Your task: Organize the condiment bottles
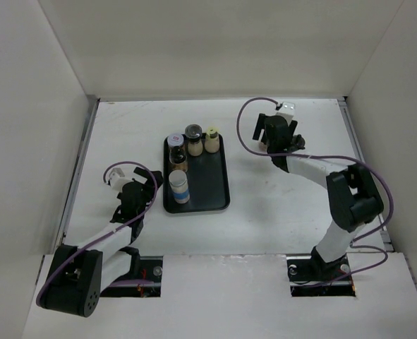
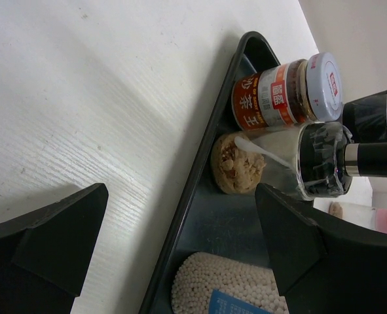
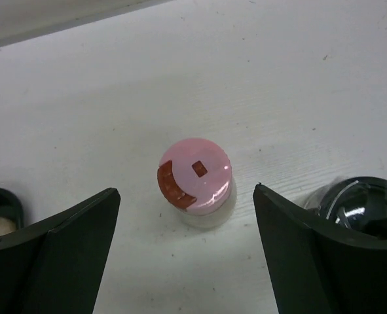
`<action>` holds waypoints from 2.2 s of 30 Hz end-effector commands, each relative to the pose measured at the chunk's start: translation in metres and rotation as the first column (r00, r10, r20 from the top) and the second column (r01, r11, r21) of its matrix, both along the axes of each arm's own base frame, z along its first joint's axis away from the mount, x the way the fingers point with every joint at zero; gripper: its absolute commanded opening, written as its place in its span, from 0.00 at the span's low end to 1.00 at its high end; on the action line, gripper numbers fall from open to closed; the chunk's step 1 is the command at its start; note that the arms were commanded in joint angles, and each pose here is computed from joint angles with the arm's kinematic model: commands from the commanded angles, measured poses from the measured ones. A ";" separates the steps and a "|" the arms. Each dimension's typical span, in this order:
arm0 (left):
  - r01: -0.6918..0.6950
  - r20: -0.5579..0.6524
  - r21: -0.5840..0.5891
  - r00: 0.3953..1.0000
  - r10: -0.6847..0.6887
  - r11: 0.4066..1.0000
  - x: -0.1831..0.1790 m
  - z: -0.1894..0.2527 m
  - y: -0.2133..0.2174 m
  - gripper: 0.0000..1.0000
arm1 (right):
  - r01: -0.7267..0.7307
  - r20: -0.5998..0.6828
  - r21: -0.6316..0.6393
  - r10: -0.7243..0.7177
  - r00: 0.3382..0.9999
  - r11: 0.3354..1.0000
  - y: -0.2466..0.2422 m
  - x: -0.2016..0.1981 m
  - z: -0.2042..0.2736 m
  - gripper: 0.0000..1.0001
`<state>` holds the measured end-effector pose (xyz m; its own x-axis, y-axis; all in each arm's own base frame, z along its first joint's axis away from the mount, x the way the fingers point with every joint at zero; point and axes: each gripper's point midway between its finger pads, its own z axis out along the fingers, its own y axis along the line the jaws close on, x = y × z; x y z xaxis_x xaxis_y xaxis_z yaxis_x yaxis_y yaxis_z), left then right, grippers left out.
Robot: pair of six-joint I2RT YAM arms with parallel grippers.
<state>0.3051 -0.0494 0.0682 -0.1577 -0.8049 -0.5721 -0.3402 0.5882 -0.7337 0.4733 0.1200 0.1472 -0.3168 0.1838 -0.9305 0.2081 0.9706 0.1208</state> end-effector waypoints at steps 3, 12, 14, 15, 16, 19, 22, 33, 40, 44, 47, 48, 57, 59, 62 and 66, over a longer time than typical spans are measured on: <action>0.015 0.057 -0.003 0.998 -0.015 1.000 0.007 0.015 -0.004 1.00 | 0.012 0.056 -0.016 -0.011 0.998 1.000 0.000 0.034 0.017 0.90; 0.031 0.059 0.000 0.998 -0.031 1.000 0.009 0.014 -0.008 1.00 | 0.018 0.032 -0.046 -0.017 0.999 0.999 0.001 0.053 -0.002 0.68; 0.034 0.049 0.002 0.998 -0.034 0.999 0.010 0.011 -0.009 1.00 | 0.018 0.030 -0.052 -0.016 0.999 0.998 0.000 0.052 -0.001 0.55; 0.035 0.050 0.002 0.998 -0.035 0.999 0.010 0.012 -0.010 1.00 | 0.019 0.035 -0.052 -0.017 0.999 0.998 0.001 0.050 0.002 0.51; 0.037 0.059 0.000 0.998 -0.037 0.999 0.009 0.014 -0.010 1.00 | 0.020 0.042 -0.049 -0.018 0.999 0.999 0.000 0.049 0.005 0.48; 0.035 0.059 0.003 0.998 -0.035 0.999 0.010 0.014 -0.009 1.00 | -0.009 0.084 -0.026 0.011 0.996 1.000 0.012 0.033 0.027 0.46; 0.035 0.053 0.005 0.998 -0.035 0.999 0.010 0.012 -0.009 1.00 | -0.098 0.139 -0.007 0.098 0.985 0.995 0.046 0.008 0.056 0.46; 0.033 0.067 0.001 0.997 -0.033 0.999 0.009 0.016 -0.009 1.00 | -0.446 0.181 0.046 0.432 0.884 0.894 0.213 -0.055 0.071 0.47; 0.031 0.080 0.002 0.996 -0.031 1.000 0.007 0.019 -0.008 1.00 | -0.482 0.148 0.037 0.472 0.869 0.875 0.262 -0.046 0.043 0.49; 0.040 0.084 -0.001 0.996 -0.039 0.999 0.006 0.020 -0.010 1.00 | -0.491 0.126 0.039 0.483 0.866 0.870 0.278 -0.047 0.025 0.49; 0.037 0.077 0.004 0.996 -0.038 0.999 0.007 0.018 -0.009 1.00 | -0.504 0.108 0.038 0.498 0.861 0.863 0.288 -0.052 0.014 0.51; 0.037 0.073 0.005 0.997 -0.038 0.999 0.007 0.017 -0.010 1.00 | -0.506 0.102 0.036 0.501 0.860 0.862 0.289 -0.053 0.010 0.52; 0.038 0.072 0.001 0.997 -0.038 0.999 0.007 0.017 -0.008 1.00 | -0.508 0.106 0.068 0.500 0.860 0.859 0.285 -0.064 0.020 0.87; 0.037 0.085 -0.002 0.996 -0.036 0.999 0.007 0.021 -0.008 1.00 | -0.513 0.125 0.079 0.502 0.856 0.855 0.278 -0.071 0.035 0.89; 0.034 0.074 0.002 0.997 -0.034 0.999 0.007 0.017 -0.007 1.00 | -0.513 0.152 0.085 0.498 0.854 0.854 0.259 -0.085 0.056 0.87; 0.044 0.087 -0.003 0.995 -0.044 0.999 0.007 0.021 -0.009 1.00 | -0.410 0.171 0.125 0.388 0.906 0.903 0.187 -0.083 0.070 0.68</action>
<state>0.3074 -0.0562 0.0747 -0.1652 -0.7998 -0.5771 -0.3016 0.5981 -0.7425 0.3814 0.3498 0.1703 -0.3399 0.0778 -0.9372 -0.2978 0.9364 0.1857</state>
